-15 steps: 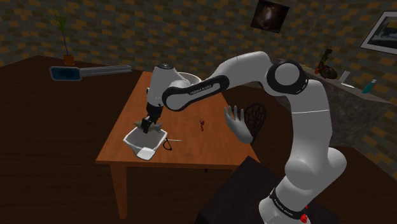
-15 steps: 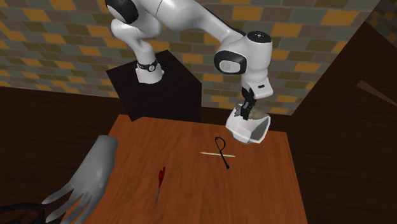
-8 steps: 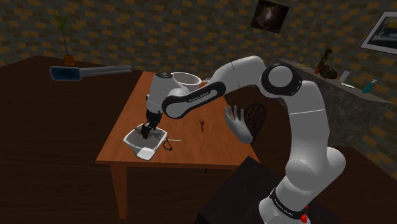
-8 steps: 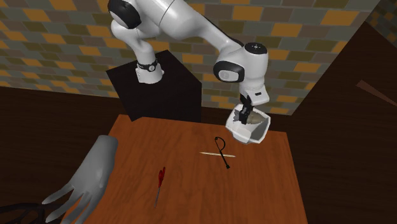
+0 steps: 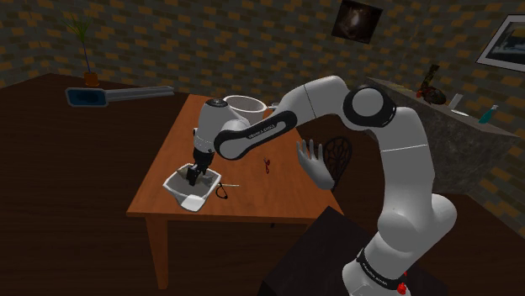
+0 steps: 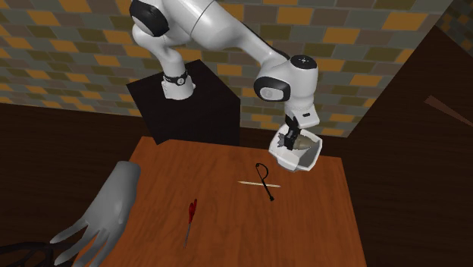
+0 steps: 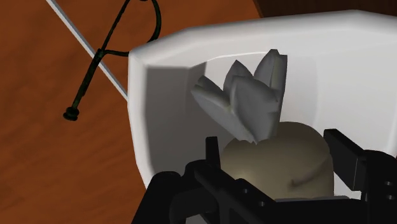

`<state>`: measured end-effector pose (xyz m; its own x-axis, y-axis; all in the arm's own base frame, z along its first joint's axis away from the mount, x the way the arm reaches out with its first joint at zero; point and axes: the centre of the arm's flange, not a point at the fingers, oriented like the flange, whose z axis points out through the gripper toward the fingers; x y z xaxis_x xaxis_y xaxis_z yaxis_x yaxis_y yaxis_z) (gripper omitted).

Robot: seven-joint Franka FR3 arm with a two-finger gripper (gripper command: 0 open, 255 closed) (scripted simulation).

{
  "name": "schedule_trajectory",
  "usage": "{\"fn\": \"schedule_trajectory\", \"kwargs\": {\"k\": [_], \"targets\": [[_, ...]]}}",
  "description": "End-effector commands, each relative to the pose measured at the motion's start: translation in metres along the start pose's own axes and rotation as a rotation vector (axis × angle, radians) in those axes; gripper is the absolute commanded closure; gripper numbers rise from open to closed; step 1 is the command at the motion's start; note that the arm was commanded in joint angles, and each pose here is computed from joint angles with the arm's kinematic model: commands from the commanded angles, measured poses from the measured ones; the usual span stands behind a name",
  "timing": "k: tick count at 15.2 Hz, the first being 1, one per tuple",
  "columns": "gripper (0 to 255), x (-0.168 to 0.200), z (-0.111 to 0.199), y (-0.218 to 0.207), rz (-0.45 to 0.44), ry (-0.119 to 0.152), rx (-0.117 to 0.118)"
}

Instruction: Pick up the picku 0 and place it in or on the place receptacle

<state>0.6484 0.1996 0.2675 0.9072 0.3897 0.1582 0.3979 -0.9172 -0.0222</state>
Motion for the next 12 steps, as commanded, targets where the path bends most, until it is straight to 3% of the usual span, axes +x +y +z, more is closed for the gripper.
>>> {"fn": "schedule_trajectory", "kwargs": {"k": [1,2,7,11,12], "targets": [[255,0.000,0.000,0.000,0.000,0.000,0.000],[0,0.000,0.000,0.000,0.000,0.000,0.000],[0,0.000,0.000,0.000,0.000,0.000,0.000],[0,0.000,-0.050,0.000,0.000,0.000,0.000],[0,0.000,-0.050,0.000,0.000,0.000,0.000]]}}
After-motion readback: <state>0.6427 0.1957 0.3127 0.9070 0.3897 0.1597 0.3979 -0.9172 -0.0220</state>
